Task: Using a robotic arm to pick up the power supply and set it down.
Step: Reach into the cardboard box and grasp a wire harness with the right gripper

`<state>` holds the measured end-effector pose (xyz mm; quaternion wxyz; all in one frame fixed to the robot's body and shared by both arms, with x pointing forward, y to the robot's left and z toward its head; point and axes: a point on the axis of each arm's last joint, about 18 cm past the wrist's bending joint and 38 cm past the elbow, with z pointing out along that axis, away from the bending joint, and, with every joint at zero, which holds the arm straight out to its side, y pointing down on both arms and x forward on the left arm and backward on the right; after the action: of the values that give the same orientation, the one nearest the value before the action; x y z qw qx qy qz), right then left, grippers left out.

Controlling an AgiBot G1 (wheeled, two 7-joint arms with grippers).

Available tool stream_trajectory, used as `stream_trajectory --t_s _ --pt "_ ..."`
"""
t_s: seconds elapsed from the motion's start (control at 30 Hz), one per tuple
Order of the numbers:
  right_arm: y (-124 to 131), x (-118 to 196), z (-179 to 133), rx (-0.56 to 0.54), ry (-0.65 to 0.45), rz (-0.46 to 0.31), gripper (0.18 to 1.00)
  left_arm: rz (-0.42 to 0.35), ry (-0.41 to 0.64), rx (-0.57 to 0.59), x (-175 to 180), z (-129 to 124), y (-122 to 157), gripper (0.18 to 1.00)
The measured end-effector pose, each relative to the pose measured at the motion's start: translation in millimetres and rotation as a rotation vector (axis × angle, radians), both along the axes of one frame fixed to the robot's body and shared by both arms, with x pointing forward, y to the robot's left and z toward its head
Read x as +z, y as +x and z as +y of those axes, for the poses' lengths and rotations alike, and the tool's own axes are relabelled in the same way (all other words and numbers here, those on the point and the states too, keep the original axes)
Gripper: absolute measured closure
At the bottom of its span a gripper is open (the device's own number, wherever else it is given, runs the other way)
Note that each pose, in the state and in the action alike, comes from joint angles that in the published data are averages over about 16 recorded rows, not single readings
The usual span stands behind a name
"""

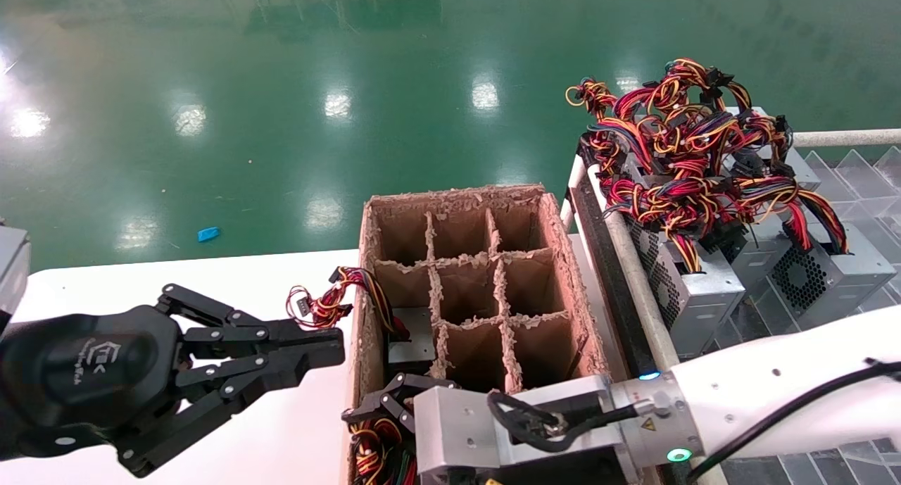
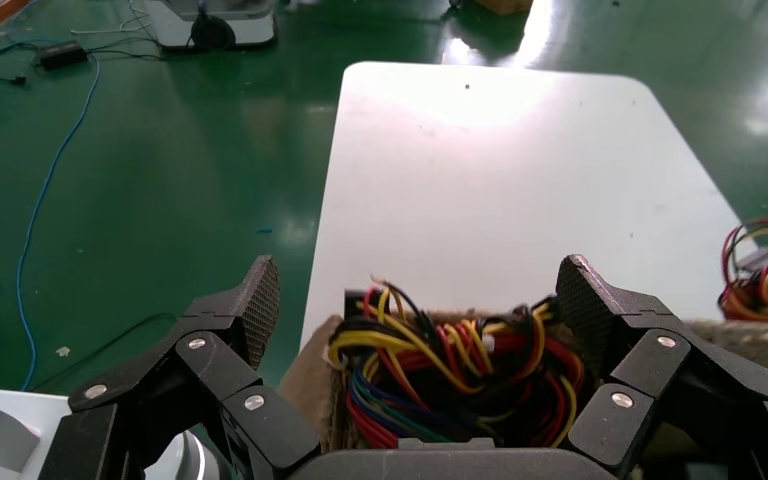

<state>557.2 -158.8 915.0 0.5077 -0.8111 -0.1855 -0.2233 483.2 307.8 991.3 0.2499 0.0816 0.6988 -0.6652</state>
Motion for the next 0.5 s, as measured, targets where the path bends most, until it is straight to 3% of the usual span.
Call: stream_trajectory --t_s 0.5 --pt "17.6 -5.3 -7.1 -0.049 0.026 0.023 0.179 0.0 0.0 0.0 0.0 0.0 0.0 0.991"
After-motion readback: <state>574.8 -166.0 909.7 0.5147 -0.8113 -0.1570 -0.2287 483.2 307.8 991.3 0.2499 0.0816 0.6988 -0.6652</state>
